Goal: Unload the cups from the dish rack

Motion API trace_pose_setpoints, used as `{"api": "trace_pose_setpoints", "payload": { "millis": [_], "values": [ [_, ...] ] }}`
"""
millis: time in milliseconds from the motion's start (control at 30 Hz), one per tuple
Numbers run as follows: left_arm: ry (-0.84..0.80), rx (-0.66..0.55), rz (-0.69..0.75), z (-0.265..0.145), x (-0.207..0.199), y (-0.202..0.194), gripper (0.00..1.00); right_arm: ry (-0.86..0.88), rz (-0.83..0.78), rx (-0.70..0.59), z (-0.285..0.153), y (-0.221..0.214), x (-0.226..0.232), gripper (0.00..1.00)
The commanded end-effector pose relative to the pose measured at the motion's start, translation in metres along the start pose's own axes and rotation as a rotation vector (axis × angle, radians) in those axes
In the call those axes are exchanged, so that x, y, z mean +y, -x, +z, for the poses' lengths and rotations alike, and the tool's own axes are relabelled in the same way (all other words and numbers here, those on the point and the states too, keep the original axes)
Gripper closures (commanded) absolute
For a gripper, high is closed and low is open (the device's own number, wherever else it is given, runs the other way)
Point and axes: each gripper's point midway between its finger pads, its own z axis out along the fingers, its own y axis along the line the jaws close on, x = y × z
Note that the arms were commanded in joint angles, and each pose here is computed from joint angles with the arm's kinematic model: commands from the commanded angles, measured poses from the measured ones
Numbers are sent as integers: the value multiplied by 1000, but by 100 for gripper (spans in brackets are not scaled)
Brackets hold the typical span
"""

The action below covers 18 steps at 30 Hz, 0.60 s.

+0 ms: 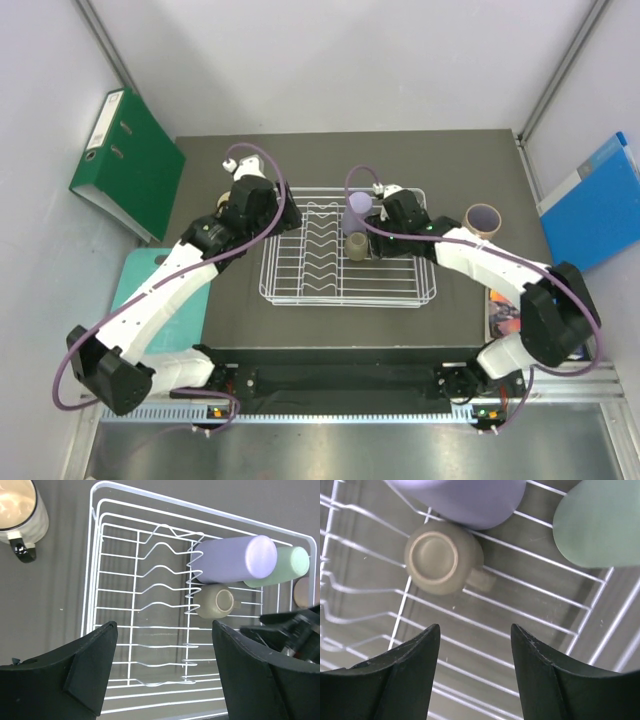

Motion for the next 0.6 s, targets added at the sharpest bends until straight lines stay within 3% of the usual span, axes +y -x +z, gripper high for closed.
{"api": "trace_pose_setpoints", "payload": {
  "millis": [0,333,567],
  "values": [
    [-13,-61,-31,-11,2,11,19,21,-46,-72,16,37,17,43],
    [-26,-51,-16,-17,6,4,19,-5,-49,-60,41,49,19,45],
    [-22,-51,-10,-15,8,2,18,2,-81,-80,40,51,25,39]
  ]
}}
